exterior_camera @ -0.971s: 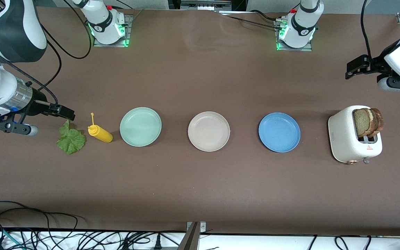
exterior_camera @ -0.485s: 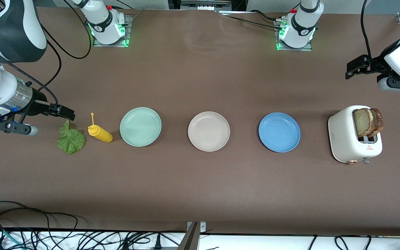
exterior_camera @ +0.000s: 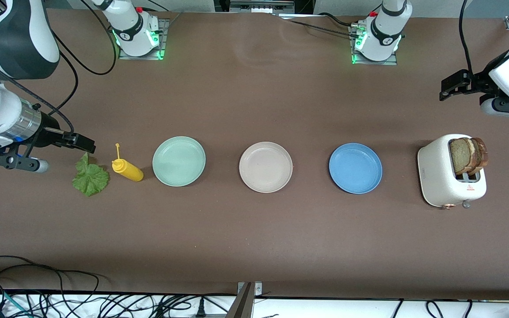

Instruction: Make sandwich on beige plate with both arms

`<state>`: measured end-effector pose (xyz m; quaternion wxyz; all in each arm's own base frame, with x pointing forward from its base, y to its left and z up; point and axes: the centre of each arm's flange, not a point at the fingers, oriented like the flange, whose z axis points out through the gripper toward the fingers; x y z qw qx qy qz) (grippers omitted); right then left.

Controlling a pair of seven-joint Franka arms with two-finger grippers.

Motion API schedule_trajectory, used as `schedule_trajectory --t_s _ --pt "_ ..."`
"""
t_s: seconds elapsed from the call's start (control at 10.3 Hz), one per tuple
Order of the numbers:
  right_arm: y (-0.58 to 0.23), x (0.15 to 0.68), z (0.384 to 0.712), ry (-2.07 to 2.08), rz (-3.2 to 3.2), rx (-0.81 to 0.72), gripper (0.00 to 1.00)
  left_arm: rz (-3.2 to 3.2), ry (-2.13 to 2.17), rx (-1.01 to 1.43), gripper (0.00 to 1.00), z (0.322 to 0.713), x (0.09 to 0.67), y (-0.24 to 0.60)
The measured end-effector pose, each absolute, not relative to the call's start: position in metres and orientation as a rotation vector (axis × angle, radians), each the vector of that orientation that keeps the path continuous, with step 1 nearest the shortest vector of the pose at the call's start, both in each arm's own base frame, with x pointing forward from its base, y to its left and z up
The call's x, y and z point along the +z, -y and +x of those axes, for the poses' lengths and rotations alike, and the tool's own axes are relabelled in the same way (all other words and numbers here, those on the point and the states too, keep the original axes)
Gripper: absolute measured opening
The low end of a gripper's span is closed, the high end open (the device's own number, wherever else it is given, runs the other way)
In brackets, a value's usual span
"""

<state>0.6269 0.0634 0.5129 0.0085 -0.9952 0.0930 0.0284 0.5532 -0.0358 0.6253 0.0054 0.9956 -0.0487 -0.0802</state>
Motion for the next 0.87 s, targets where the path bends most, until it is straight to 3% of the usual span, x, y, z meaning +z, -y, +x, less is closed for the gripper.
schedule_trajectory --t_s 0.87 --pt "-0.0593 0.5118 0.6276 -0.292 -3.109 0.091 1.00 3.127 0.136 -0.273 1.00 0.5565 0.6180 0.0288"
